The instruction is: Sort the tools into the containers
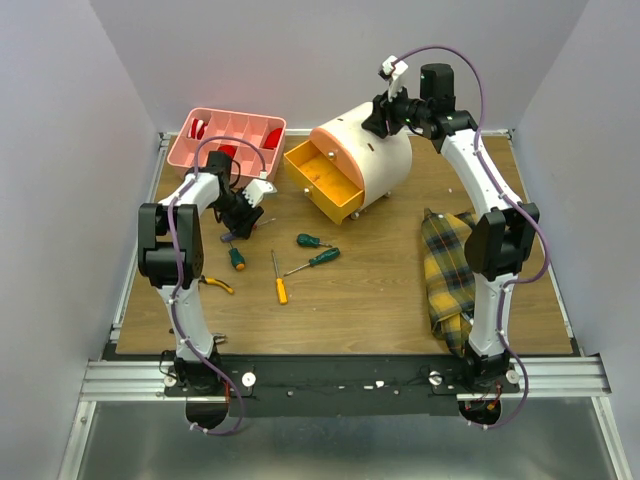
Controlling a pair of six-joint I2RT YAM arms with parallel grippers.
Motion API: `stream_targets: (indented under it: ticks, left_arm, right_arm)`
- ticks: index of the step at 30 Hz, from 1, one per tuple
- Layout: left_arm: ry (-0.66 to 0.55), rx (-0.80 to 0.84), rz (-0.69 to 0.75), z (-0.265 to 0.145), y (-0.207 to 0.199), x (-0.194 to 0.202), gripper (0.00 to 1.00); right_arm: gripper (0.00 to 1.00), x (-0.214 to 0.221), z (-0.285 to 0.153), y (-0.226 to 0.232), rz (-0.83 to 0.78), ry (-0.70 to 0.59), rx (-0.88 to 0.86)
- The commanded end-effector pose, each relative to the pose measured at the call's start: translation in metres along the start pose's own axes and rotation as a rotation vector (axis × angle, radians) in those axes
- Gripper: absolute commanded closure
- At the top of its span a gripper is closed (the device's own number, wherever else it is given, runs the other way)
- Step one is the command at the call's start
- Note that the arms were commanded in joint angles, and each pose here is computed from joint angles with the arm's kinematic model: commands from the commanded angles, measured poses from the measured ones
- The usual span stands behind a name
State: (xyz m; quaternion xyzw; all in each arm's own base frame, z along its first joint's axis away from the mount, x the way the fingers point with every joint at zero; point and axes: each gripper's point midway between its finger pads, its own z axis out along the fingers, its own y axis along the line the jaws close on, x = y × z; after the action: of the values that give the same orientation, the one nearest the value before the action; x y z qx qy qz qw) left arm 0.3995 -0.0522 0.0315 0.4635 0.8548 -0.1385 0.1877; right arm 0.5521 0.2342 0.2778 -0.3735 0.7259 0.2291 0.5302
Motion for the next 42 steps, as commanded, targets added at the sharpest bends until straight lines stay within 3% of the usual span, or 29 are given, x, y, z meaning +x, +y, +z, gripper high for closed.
stream_targets:
  ticks: [1,4,8,11,14,20,21,23,24,25,27,28,32,35,39,42]
  left_arm:
    - [0.036,0.006,0.023,0.008,0.004,0.008,0.45]
    - [0.035,0.001,0.017,0.014,0.004,0.011,0.51]
    - [0.027,0.012,0.000,0.011,0.000,0.009,0.77]
    - [-0.031,0.001,-0.028,-0.013,-0.005,-0.011,0.89]
    - [-0.186,-0.003,-0.061,-0.057,-0.018,-0.056,0.94]
    - [-0.665,0.228,-0.095,-0.152,-0.089,-0.158,1.00]
    - [-0.699,0.283,-0.221,-0.160,-0.098,-0.171,1.00]
    - [-0.824,0.235,-0.249,-0.170,-0.085,-0.197,1.00]
    - [-0.844,0.281,-0.417,-0.173,-0.083,-0.206,1.00]
    - [-0.923,0.265,-0.433,-0.177,-0.072,-0.220,1.00]
    - [-0.989,0.268,-0.625,-0.181,-0.053,-0.233,1.00]
    - [-0.998,0.304,-0.725,-0.180,-0.051,-0.244,1.00]
    - [-1.016,0.242,-0.778,-0.176,-0.049,-0.275,1.00]
    - [-1.020,0.212,-0.900,-0.171,-0.037,-0.292,1.00]
    - [-0.938,0.162,-1.199,-0.148,-0.026,-0.292,1.00]
    - [-0.906,0.134,-1.311,-0.134,-0.027,-0.287,1.00]
  right_arm:
    - [0.48,0.070,0.007,0.008,0.083,0.196,-0.006]
    - [0.48,0.071,0.008,0.009,0.084,0.199,-0.008]
    - [0.48,0.071,0.008,0.008,0.085,0.200,-0.004]
    - [0.48,0.071,0.006,0.007,0.076,0.204,0.004]
    - [0.48,0.072,0.005,0.006,0.072,0.208,0.012]
    - [0.48,0.073,0.005,0.007,0.077,0.210,0.013]
    - [0.48,0.074,0.005,0.007,0.079,0.211,0.013]
    - [0.48,0.075,0.006,0.007,0.083,0.212,0.011]
    - [0.48,0.077,0.007,0.007,0.090,0.215,0.009]
    - [0.48,0.076,0.007,0.007,0.093,0.213,0.011]
    - [0.48,0.074,0.006,0.006,0.093,0.210,0.016]
    - [0.48,0.074,0.006,0.006,0.094,0.211,0.018]
    - [0.48,0.076,0.003,0.006,0.093,0.219,0.031]
    - [0.48,0.079,0.001,0.006,0.096,0.227,0.035]
    - [0.48,0.083,-0.001,0.008,0.096,0.237,0.031]
    - [0.48,0.084,-0.002,0.010,0.091,0.242,0.029]
